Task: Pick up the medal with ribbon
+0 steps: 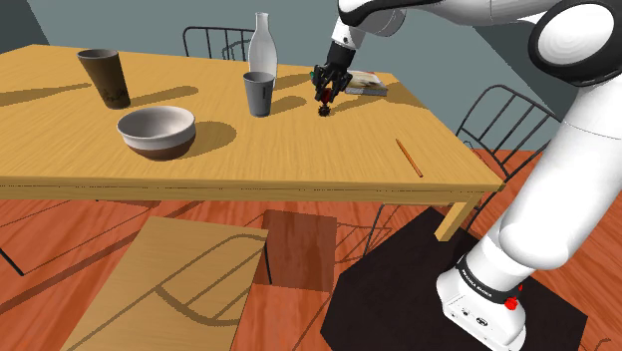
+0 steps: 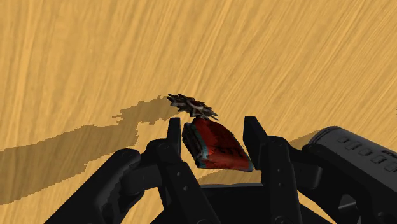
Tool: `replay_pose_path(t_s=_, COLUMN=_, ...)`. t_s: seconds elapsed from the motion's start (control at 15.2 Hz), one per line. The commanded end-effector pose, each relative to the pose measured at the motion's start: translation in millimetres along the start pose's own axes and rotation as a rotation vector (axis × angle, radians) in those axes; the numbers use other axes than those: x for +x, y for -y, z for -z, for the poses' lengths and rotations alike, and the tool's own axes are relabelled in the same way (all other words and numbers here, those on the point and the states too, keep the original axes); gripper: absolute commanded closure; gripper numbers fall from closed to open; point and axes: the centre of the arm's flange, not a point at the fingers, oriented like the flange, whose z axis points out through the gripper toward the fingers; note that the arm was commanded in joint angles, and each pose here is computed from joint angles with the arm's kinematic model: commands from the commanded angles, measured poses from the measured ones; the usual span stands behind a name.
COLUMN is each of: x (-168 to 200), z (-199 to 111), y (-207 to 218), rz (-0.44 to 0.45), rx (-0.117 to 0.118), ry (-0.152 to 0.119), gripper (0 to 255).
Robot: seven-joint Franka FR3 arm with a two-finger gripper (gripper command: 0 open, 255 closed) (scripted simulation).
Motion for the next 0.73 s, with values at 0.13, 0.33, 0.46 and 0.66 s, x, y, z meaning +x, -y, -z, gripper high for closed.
replay_pose_path(t_s=0.13, x=0, z=-1, y=1, rz=0.001, rx=0.001, ry=0.002, gripper=255)
replay_pose_path(t_s=0.33, x=0, z=9, y=4, rz=0.001, rx=0.001, ry=0.002, gripper=255)
replay_pose_path(t_s=0.46, x=0, z=19, y=6, rz=0.001, rx=0.001, ry=0.002, gripper=255)
replay_pose_path(t_s=0.66, x=1, z=34, y=10, rz=0.001, rx=0.001, ry=0.002, gripper=255)
